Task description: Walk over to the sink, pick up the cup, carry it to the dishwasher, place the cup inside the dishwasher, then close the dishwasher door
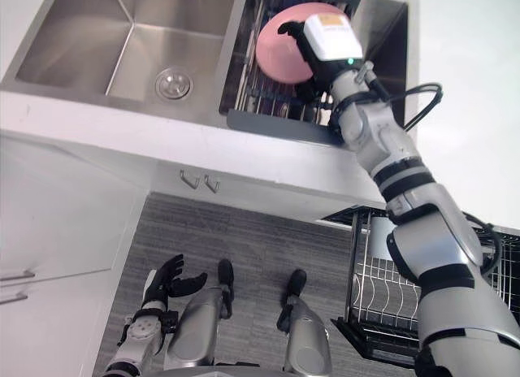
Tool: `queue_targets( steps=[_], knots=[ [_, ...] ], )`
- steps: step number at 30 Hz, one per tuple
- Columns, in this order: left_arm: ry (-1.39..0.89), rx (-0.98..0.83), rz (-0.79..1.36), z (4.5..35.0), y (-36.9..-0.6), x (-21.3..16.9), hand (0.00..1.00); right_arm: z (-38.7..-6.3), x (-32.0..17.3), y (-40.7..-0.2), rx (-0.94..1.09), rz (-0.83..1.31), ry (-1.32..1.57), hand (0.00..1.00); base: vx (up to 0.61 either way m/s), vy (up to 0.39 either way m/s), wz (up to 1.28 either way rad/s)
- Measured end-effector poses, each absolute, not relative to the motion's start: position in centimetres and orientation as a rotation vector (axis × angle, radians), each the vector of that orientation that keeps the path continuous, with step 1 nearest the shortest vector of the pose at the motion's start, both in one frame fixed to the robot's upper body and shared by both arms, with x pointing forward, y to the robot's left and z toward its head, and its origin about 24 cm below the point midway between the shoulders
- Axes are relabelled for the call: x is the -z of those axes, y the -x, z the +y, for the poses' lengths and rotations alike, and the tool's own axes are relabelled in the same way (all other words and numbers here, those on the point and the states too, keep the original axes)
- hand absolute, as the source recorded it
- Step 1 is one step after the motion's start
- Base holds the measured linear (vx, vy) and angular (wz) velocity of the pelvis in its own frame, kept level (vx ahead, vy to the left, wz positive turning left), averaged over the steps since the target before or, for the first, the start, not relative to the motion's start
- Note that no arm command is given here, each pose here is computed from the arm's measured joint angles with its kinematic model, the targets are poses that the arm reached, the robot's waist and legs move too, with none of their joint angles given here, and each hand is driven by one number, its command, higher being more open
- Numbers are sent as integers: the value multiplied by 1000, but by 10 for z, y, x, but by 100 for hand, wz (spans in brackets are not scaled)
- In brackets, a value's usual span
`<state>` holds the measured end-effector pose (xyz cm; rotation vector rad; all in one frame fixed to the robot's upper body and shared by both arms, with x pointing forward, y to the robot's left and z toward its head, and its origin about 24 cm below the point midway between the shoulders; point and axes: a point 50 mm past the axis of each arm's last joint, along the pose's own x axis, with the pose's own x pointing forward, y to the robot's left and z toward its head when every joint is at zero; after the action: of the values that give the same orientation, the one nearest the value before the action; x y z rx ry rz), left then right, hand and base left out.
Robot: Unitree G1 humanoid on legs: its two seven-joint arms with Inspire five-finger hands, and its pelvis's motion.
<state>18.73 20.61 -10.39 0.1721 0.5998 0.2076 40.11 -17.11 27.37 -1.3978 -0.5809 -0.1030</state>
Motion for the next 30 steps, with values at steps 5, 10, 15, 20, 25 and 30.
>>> queue_targets(
  steps=[5,10,15,20,25,30],
  knots=[
    [-160,-217,586,206,-190,102,90,-173,-283,-400,169,-621,1366,30,-7,-6,7],
    [-164,-223,583,207,-190,101,90,-169,-296,-393,207,-705,1322,30,2,1,-1],
    [-167,-228,592,209,-189,101,90,-158,-298,-376,176,-809,1226,30,45,8,-15],
    [-157,-257,599,214,-187,102,90,-138,-281,-354,67,-922,1182,30,35,-1,-35],
    [-146,-276,616,216,-184,104,90,-150,-266,-324,82,-979,1078,30,-10,17,-35],
    [-138,-328,665,226,-170,110,90,-191,-247,-299,233,-920,994,30,22,39,-29]
  ],
)
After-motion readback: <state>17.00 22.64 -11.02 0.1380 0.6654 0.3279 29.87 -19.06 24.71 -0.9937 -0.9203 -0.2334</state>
